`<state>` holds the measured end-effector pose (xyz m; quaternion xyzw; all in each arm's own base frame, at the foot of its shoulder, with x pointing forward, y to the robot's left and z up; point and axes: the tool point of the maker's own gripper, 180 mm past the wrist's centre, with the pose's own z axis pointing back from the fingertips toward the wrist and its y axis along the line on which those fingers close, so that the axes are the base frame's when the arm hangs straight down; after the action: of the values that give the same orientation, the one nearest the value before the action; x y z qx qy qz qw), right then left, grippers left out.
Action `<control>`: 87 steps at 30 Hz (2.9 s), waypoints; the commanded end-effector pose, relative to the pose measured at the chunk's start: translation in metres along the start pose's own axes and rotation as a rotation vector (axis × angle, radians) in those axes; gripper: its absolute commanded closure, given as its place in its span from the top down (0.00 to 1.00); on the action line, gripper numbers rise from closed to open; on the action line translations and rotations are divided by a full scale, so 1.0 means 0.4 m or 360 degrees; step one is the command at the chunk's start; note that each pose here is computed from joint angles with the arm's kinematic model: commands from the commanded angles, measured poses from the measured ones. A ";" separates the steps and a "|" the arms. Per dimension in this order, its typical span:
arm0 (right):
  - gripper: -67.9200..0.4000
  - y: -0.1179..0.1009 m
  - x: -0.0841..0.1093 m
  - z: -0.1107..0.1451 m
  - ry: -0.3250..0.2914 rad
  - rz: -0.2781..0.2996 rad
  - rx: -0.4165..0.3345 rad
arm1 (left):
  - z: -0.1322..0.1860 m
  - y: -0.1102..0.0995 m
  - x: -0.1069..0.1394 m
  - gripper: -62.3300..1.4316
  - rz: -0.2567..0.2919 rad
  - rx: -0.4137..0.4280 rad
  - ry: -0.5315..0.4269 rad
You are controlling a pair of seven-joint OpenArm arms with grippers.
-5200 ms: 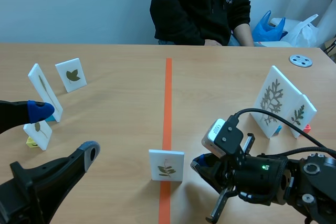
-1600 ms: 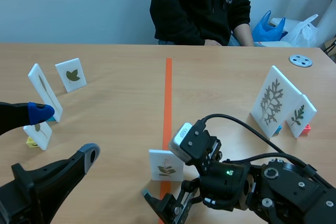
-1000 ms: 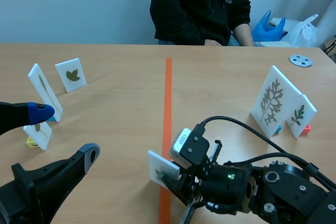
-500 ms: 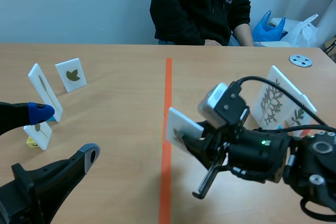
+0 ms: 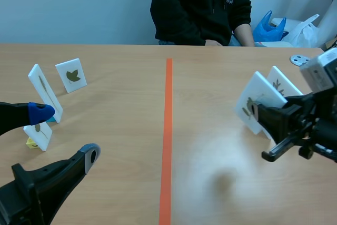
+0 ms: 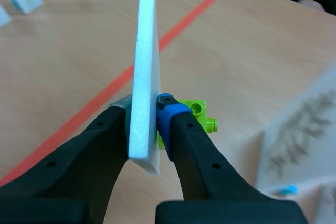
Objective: Sort the leaf by its shape. The table is split by an orange tape line. A compound leaf with several leaflets goes to the left side, a simple leaf with one blade goes to the right side. Return to the home posture when a red brick is placed on the table.
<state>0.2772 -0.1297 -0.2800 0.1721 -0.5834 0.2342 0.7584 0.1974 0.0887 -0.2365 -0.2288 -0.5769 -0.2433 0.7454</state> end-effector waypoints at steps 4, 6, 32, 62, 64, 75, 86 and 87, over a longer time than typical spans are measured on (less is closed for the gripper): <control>0.02 -0.056 -0.025 0.007 0.0015 -0.0099 -0.0136 | -0.002 -0.001 0.019 1.00 0.0006 0.0002 -0.0054; 0.02 -0.069 -0.051 0.006 0.0043 -0.0137 -0.0173 | -0.002 -0.001 0.019 1.00 0.0006 0.0002 -0.0055; 0.28 -0.170 -0.228 -0.003 0.0231 -0.0277 -0.0482 | -0.002 -0.001 0.019 1.00 0.0006 0.0002 -0.0055; 1.00 -0.091 -0.088 0.162 0.0226 -0.0130 -0.0353 | -0.002 -0.001 0.019 1.00 0.0006 0.0002 -0.0054; 1.00 -0.063 -0.083 0.174 0.0257 -0.0124 -0.0304 | -0.002 -0.001 0.019 1.00 0.0006 0.0002 -0.0054; 1.00 0.034 0.008 0.171 0.0240 -0.0014 -0.0166 | -0.002 -0.001 0.016 1.00 0.0006 0.0002 -0.0042; 1.00 0.042 0.050 0.163 0.0150 -0.0022 -0.0171 | -0.002 -0.002 0.016 1.00 0.0007 0.0002 -0.0042; 1.00 0.042 0.051 0.162 0.0147 -0.0022 -0.0171 | -0.002 -0.002 0.016 1.00 0.0007 0.0002 -0.0042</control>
<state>0.2166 -0.1480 -0.2491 0.1209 -0.5467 0.2080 0.8020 0.1974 0.0888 -0.2367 -0.2287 -0.5765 -0.2434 0.7457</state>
